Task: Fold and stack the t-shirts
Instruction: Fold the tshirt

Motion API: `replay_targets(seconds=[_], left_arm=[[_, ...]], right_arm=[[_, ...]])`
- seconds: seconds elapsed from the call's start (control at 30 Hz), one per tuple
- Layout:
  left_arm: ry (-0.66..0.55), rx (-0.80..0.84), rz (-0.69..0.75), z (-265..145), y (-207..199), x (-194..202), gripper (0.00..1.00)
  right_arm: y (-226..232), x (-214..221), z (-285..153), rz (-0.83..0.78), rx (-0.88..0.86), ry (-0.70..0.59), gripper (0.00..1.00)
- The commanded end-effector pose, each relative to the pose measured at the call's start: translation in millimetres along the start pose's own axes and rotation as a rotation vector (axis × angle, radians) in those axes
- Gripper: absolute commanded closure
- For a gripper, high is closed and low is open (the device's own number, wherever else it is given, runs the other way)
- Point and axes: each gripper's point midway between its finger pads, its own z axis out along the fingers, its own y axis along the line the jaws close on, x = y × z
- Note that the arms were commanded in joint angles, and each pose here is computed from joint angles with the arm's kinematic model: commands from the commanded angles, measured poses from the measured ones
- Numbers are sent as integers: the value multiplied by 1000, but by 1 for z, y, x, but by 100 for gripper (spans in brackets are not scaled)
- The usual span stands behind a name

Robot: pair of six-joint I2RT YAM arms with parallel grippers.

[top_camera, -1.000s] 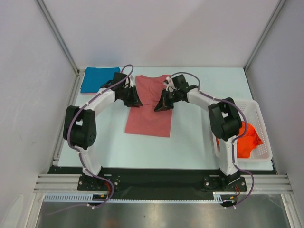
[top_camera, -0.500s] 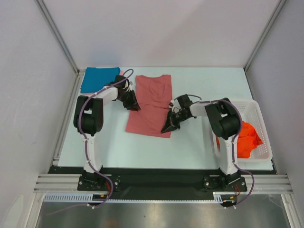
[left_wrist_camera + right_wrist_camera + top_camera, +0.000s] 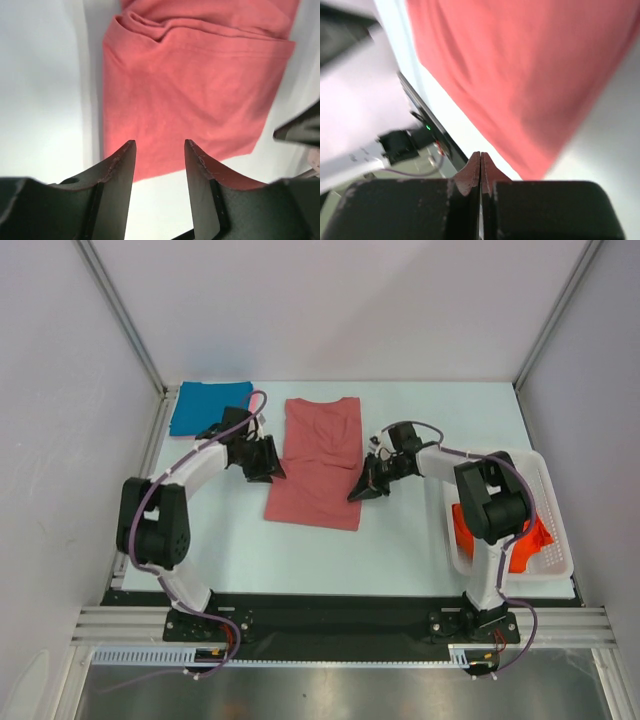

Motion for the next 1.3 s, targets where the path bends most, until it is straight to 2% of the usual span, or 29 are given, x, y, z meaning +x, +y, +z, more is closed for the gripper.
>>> replay_targets(seconds=[0.0,0.07,0.13,0.37,0.57,0.83,1.07,1.13,1.17,1.27], left_arm=[[-13,44,19,-9,-8,16,51],[49,72,-11,0,-5,40,52],[59,94,-31,9,-4,48,54],[202,-47,-169,42,51,114,67],[287,-87,-251,40,63,161,70],[349,-40,-291,19,53,209,68],[348,8,-265,8,27,212,66],[291,11,-231,-3,21,199,60],[271,-1,-212,-7,21,194,58],[192,-49,-140,-24,19,166,50]], right_arm=[[21,-51,-3,-2,-37,-114,100],[9,-68,8,30,-38,-124,100],[4,-85,17,53,-41,-136,100],[-23,-120,26,90,-5,-169,100],[-23,-129,0,33,61,-191,100],[6,-160,-39,-66,108,-293,90],[38,-194,-47,-96,60,-331,87],[43,-185,-50,-91,70,-312,79],[44,-180,-52,-101,75,-307,78],[36,-148,-63,-96,132,-274,67]])
